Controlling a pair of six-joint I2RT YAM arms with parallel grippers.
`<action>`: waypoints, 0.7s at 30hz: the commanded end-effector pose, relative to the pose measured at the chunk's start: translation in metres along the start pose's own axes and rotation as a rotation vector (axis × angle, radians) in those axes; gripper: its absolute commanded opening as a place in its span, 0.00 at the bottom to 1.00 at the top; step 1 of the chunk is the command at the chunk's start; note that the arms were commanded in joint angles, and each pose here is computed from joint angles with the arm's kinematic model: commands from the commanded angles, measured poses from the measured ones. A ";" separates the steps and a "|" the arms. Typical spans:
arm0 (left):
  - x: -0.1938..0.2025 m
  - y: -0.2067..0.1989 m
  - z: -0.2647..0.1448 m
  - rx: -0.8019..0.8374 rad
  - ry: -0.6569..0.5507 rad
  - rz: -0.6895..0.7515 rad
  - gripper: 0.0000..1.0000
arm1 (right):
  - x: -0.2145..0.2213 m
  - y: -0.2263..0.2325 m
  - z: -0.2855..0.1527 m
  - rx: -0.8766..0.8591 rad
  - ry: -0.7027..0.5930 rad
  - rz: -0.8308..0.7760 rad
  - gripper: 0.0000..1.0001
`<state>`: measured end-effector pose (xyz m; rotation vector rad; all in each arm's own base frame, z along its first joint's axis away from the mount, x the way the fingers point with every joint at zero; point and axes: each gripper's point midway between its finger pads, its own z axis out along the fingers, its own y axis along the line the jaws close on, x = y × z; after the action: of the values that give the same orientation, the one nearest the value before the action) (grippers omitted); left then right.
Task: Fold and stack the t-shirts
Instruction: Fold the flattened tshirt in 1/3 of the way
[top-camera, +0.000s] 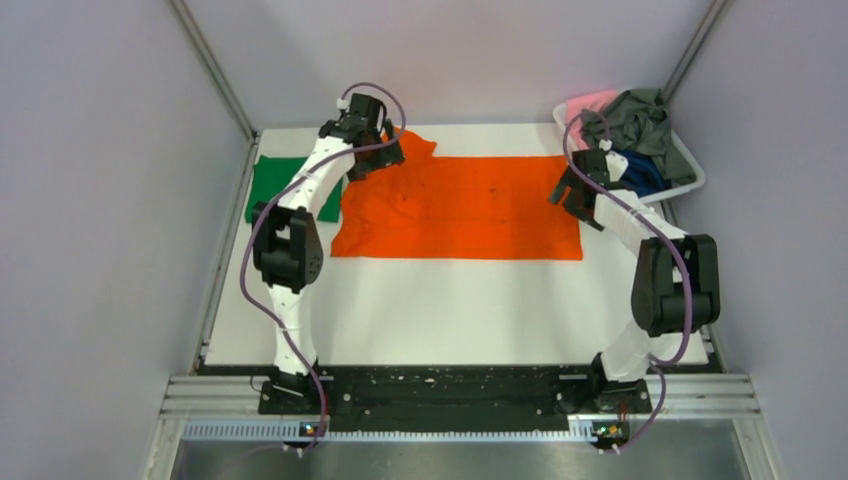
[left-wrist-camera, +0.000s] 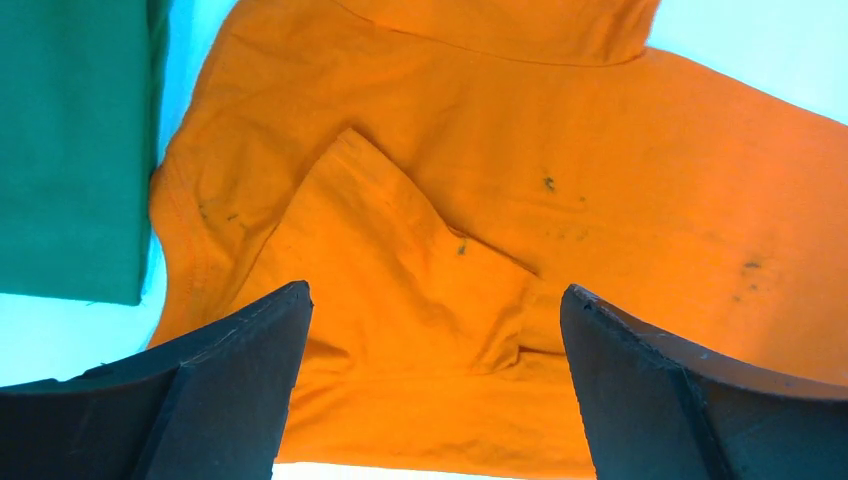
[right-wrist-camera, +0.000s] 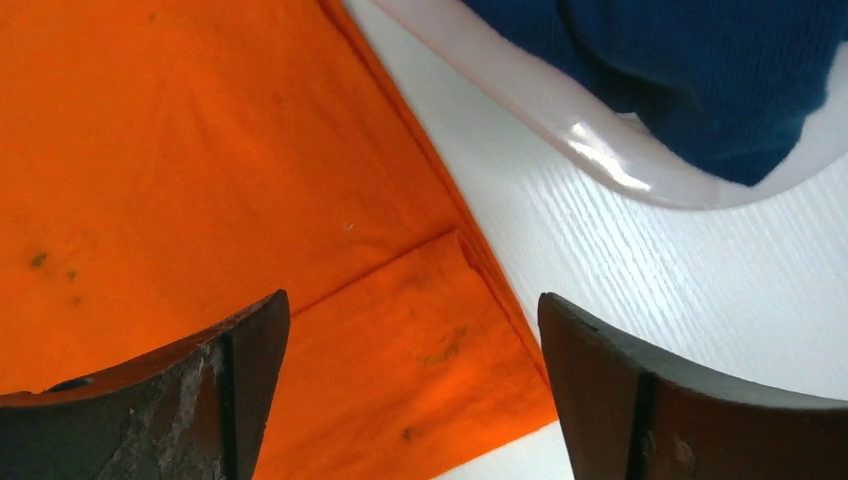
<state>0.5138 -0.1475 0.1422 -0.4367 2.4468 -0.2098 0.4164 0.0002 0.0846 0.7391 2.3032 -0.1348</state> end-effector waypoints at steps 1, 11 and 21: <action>0.002 -0.009 -0.040 0.082 0.017 -0.016 0.99 | -0.012 0.014 -0.037 -0.137 -0.040 0.009 0.94; 0.091 -0.007 0.019 0.201 0.213 -0.057 0.99 | 0.066 0.098 -0.021 -0.504 0.118 -0.213 0.97; 0.179 0.042 0.021 0.080 0.406 -0.133 0.99 | 0.141 0.051 -0.014 -0.391 0.270 -0.232 0.97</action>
<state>0.4367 -0.1825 0.0422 -0.4803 2.6807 -0.5225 0.4041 0.1217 0.0381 0.2631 2.4253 0.3524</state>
